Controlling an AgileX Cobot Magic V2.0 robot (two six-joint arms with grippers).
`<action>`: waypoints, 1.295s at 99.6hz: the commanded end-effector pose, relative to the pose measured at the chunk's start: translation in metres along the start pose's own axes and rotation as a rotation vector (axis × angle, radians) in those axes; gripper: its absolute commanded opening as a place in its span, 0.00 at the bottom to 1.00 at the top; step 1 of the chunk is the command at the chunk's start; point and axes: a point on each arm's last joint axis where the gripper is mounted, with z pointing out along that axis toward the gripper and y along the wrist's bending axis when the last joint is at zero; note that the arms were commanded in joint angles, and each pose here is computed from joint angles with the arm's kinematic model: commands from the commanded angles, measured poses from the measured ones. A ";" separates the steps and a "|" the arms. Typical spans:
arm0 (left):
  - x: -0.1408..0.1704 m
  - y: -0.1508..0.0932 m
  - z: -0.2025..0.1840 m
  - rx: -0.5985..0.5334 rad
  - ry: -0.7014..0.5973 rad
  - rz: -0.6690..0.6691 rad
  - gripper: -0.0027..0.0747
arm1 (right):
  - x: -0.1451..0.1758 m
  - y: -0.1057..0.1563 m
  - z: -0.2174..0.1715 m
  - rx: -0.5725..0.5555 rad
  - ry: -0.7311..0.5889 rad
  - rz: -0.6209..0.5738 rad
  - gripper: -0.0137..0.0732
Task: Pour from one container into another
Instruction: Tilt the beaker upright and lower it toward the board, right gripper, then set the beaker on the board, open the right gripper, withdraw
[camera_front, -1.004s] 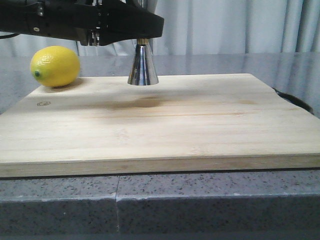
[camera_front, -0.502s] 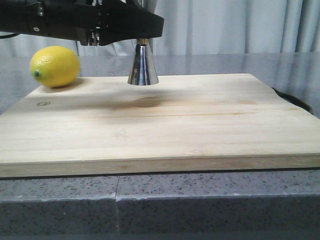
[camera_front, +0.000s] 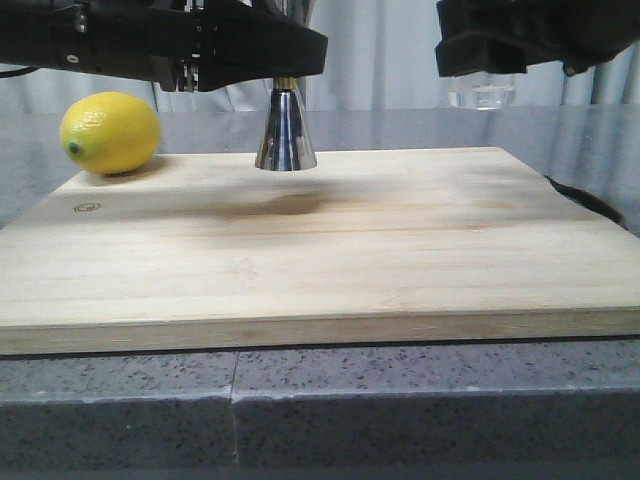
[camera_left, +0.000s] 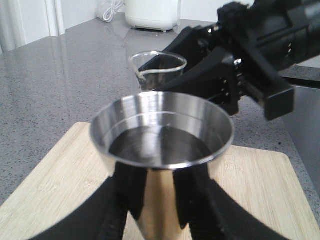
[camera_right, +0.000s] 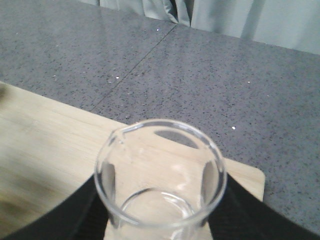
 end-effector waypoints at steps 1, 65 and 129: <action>-0.032 -0.009 -0.001 0.047 -0.152 0.025 0.32 | -0.013 -0.007 0.001 0.060 -0.157 0.028 0.48; -0.032 -0.009 -0.001 0.047 -0.152 0.025 0.32 | 0.022 -0.007 0.043 0.111 -0.115 0.060 0.48; -0.032 -0.009 -0.001 0.047 -0.152 0.025 0.32 | 0.018 -0.002 0.018 0.027 0.066 0.070 0.92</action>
